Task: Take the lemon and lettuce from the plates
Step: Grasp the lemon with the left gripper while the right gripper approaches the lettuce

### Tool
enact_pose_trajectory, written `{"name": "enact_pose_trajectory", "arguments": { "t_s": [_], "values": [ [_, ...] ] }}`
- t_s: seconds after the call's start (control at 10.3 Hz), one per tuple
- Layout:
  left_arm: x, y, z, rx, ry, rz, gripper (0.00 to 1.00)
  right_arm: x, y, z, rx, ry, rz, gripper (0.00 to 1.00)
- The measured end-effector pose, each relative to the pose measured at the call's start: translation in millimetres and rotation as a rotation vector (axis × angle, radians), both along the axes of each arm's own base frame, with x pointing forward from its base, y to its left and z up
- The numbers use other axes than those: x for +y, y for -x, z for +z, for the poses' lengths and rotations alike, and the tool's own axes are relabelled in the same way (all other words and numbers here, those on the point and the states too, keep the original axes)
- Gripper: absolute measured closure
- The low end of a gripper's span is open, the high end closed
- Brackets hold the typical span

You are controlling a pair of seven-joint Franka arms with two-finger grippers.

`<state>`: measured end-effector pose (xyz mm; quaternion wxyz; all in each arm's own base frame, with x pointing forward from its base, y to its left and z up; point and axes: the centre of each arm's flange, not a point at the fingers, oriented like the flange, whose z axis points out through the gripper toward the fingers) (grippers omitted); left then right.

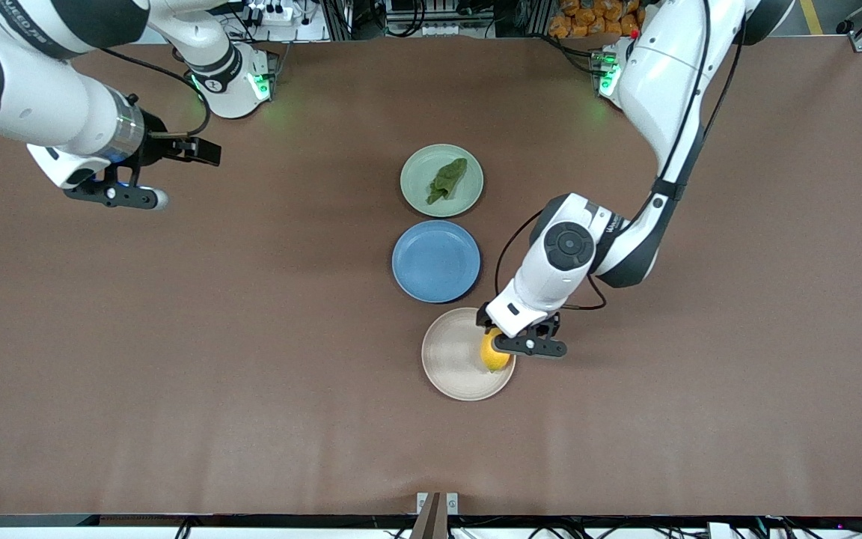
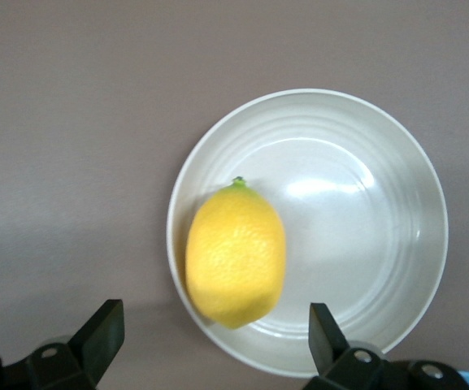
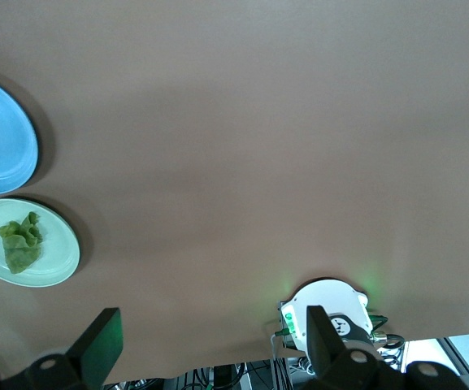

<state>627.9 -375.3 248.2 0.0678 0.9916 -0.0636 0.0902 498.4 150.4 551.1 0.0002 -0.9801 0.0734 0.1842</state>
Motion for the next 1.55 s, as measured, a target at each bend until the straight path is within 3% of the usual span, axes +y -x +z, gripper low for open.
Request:
{"name": "enact_pose_trajectory", "arguments": {
  "t_s": [0.39,0.97,1.16,1.26,1.55],
  "values": [
    [-9,-2,-35,-0.076,0.068,0.028,0.0,47,10,-9,-0.013,0.021,-0.007,0.0],
    [-11,-7,-42,-0.094,0.086,0.053,0.01,130,24,-41,-0.038,0.058,-0.026,0.0],
    [-10,-8,-43,-0.088,0.092,0.085,0.3,160,27,-54,-0.057,0.048,-0.059,0.0],
    [-10,-8,-42,-0.088,0.096,0.097,0.38,176,30,-61,-0.069,0.048,-0.067,0.0],
    [-11,-8,-41,-0.088,0.099,0.105,0.38,216,40,-87,-0.083,0.058,-0.087,0.0]
  ]
}}
